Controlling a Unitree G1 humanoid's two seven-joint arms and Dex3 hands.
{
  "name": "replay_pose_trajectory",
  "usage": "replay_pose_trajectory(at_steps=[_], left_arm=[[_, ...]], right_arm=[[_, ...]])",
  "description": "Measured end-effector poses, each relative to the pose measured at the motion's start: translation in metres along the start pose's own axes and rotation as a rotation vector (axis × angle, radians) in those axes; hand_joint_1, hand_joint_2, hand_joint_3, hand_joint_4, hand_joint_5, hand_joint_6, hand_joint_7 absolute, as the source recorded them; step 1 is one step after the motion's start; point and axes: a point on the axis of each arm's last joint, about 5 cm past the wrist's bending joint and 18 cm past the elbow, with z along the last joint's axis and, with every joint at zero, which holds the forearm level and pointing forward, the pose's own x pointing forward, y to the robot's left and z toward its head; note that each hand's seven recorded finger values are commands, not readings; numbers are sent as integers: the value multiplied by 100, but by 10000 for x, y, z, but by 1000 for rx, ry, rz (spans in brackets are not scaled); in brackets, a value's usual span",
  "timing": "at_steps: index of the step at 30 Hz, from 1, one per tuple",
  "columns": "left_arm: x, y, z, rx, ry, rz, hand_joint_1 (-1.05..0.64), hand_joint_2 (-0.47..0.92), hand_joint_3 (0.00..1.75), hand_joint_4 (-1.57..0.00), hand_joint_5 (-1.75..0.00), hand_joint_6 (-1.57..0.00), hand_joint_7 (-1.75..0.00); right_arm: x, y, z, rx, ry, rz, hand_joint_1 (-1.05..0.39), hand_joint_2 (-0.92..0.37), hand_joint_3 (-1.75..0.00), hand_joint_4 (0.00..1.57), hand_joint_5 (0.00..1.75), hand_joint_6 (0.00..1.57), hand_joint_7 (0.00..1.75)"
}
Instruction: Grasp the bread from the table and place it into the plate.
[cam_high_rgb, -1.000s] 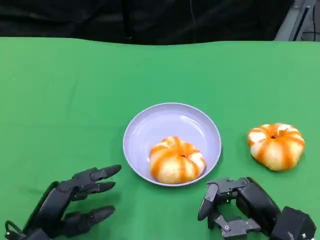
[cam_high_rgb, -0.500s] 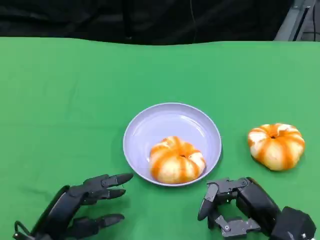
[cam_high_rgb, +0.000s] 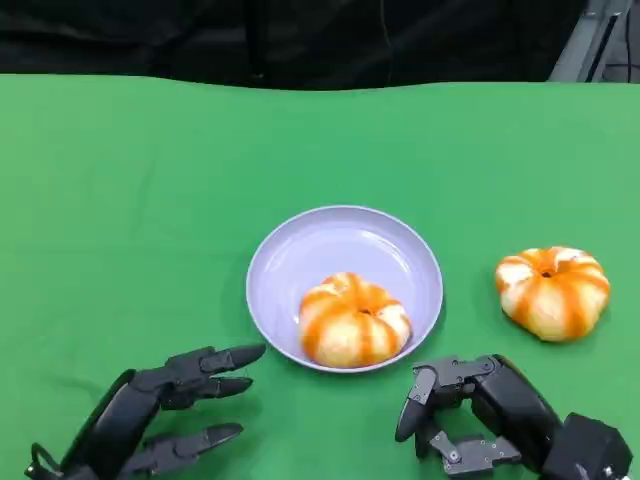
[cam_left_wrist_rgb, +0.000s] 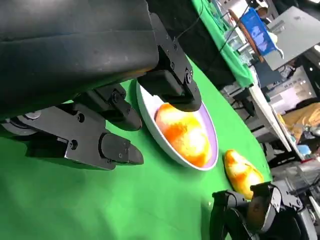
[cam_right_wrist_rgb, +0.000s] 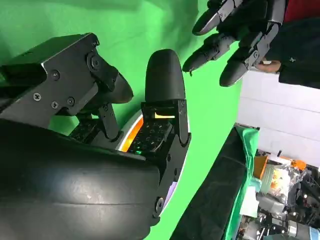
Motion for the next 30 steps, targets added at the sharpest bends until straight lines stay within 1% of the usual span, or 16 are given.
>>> replay_pose_trajectory(at_steps=[10, 11, 12, 13, 14, 15, 16, 18, 25, 26, 27, 30], left_arm=[[0, 0, 0, 0, 0, 0, 12, 92, 26, -85, -1, -68, -1], [0, 0, 0, 0, 0, 0, 12, 92, 34, -110, -15, -102, -20], [0, 0, 0, 0, 0, 0, 12, 92, 37, -118, -19, -113, -27], [0, 0, 0, 0, 0, 0, 12, 92, 38, -117, -38, -112, -45], [0, -1, 0, 1, 0, 0, 11, 92, 38, -107, -67, -104, -69], [0, -3, 0, 0, 1, 0, 11, 92, 38, -103, -79, -101, -78], [0, -5, -1, 0, 1, 2, 11, 92, 38, -101, -84, -100, -83], [0, -11, -2, -1, 2, 4, 11, 92, 39, -99, -90, -98, -87], [1, -17, -3, -2, 3, 9, 11, 92, 39, -97, -93, -97, -90], [1, -17, -3, -2, 3, 9, 11, 89, 45, -97, -100, -99, -90], [1, -17, -3, -2, 3, 9, 11, 84, 55, -96, -105, -101, -90], [2, -17, -4, -2, 5, 9, 11, 80, 63, -95, -109, -102, -90]], right_arm=[[1, -1, 1, 0, -1, 0, 13, -52, -114, 99, 139, 98, 109], [1, -1, 1, -1, -1, 0, 14, -53, -113, 99, 139, 98, 108], [2, -1, 1, -1, -1, 0, 15, -53, -113, 99, 138, 98, 108], [2, -1, 2, -1, -1, 0, 15, -53, -113, 99, 138, 98, 108], [2, -1, 2, 0, -1, 0, 15, -54, -112, 99, 138, 98, 108], [1, -1, 2, 0, -1, 0, 15, -54, -112, 99, 139, 98, 108], [1, -2, 2, 1, -2, 0, 15, -54, -112, 99, 139, 98, 108], [1, -3, 1, 3, -2, 1, 15, -54, -112, 99, 139, 98, 108], [-1, -6, 1, 7, -4, -4, 15, -54, -112, 99, 139, 98, 108], [-1, -6, 1, 7, -4, -4, 14, -54, -112, 99, 139, 98, 107], [-1, -6, 1, 7, -4, -4, 14, -54, -112, 99, 139, 98, 107], [-1, -6, 1, 7, -4, -3, 14, -53, -112, 99, 139, 98, 107]])
